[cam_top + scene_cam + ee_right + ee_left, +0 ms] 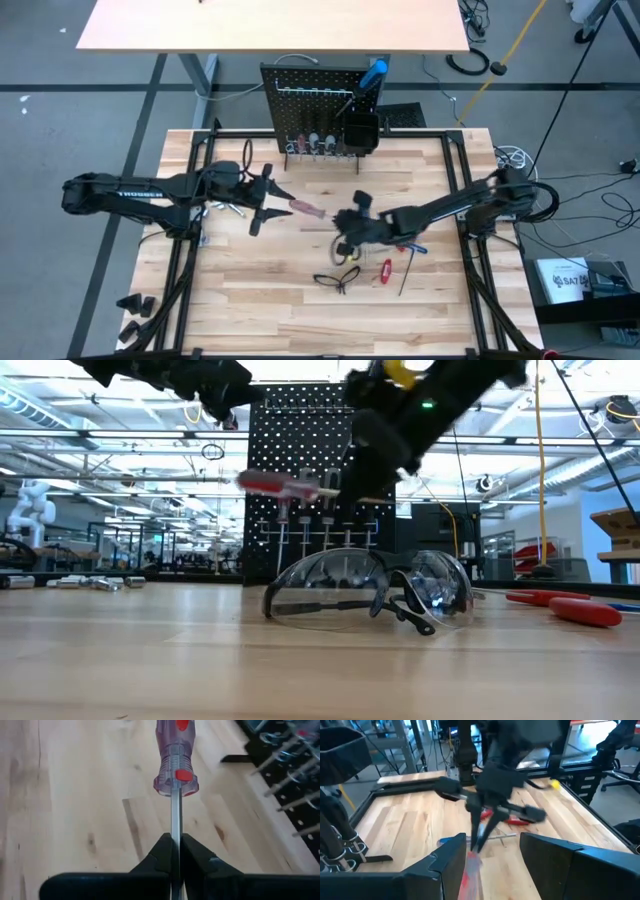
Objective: Hang tools onto peg board
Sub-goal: Hang the red screwdriver onto the peg board
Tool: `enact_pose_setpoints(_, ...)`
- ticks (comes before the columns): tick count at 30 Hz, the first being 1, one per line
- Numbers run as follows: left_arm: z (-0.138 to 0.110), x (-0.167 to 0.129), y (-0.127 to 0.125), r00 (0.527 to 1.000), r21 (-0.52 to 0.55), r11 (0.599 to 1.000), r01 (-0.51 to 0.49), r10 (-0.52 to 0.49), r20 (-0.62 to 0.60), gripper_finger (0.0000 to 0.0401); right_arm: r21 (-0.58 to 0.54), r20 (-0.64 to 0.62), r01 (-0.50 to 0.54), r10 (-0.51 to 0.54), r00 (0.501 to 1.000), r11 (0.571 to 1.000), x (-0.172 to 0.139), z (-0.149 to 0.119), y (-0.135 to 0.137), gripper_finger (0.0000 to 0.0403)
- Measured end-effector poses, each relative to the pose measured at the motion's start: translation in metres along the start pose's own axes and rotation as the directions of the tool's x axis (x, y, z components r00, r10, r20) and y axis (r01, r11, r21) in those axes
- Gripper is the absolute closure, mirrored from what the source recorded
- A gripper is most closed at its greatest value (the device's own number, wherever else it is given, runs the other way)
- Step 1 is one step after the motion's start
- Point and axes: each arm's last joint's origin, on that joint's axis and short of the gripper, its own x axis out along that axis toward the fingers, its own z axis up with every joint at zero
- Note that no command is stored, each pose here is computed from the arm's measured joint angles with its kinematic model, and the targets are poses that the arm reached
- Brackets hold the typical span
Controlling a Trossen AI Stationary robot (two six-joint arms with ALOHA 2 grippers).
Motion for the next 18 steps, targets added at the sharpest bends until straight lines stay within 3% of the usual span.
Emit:
enact_pose_setpoints(4, -0.011, -0.003, 0.000, 0.996, 0.036, 0.999, -0.029, 0.026, 0.079, 0.0207, 0.100, 0.164, -0.069, 0.052, 0.985, 0.993, -0.022, -0.015, -0.016, 0.0392)
enact_pose_setpoints(11, -0.025, -0.006, 0.001, 0.935, 0.059, 0.993, -0.098, 0.072, 0.349, 0.0207, 0.211, 0.451, -0.232, 0.115, 0.885, 0.950, -0.044, -0.021, -0.031, 0.0392)
enact_pose_setpoints(18, -0.037, 0.009, 0.000, 0.917, 0.083, 0.996, 0.012, -0.044, 0.397, 0.0207, 0.162, 0.634, -0.375, 0.195, 0.749, 0.913, -0.048, -0.007, -0.026, 0.0389)
